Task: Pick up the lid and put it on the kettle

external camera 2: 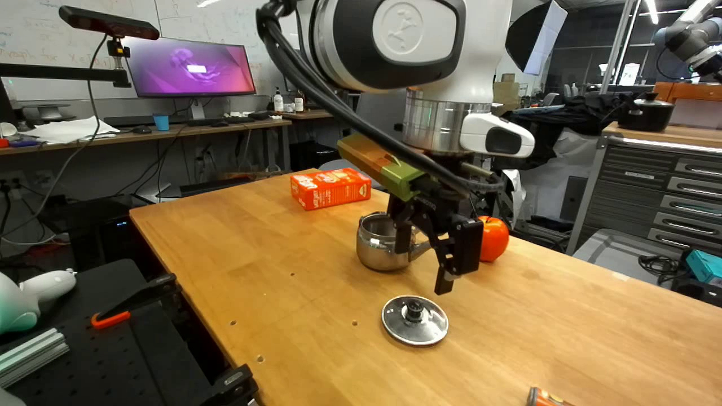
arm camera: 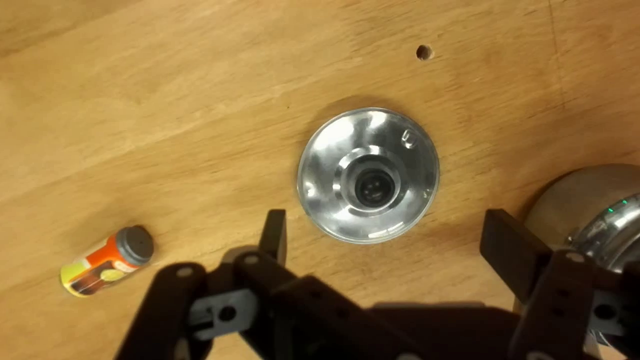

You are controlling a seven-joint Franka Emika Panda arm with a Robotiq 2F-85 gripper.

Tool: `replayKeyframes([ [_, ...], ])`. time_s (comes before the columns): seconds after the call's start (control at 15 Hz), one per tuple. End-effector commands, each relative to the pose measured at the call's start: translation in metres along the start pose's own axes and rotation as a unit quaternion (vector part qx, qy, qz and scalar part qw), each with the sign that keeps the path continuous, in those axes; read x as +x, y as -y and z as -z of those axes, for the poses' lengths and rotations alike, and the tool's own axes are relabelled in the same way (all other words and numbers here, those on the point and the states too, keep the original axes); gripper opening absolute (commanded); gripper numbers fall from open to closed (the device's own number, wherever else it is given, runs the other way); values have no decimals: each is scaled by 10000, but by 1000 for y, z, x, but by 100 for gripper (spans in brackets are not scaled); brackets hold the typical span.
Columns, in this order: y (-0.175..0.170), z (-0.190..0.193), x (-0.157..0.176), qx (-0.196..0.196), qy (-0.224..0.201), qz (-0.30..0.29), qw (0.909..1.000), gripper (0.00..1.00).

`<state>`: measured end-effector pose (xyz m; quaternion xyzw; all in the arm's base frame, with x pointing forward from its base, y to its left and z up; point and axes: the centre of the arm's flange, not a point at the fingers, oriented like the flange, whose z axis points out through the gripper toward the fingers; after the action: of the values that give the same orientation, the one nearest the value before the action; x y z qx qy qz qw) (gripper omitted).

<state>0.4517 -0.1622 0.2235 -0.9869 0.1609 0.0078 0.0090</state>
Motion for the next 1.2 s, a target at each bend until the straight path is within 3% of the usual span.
replayKeyframes([
  [0.0,-5,-17,9,27,-24,46,10000,100],
  [1.13,-4,-54,15,237,-16,319,9992,100],
])
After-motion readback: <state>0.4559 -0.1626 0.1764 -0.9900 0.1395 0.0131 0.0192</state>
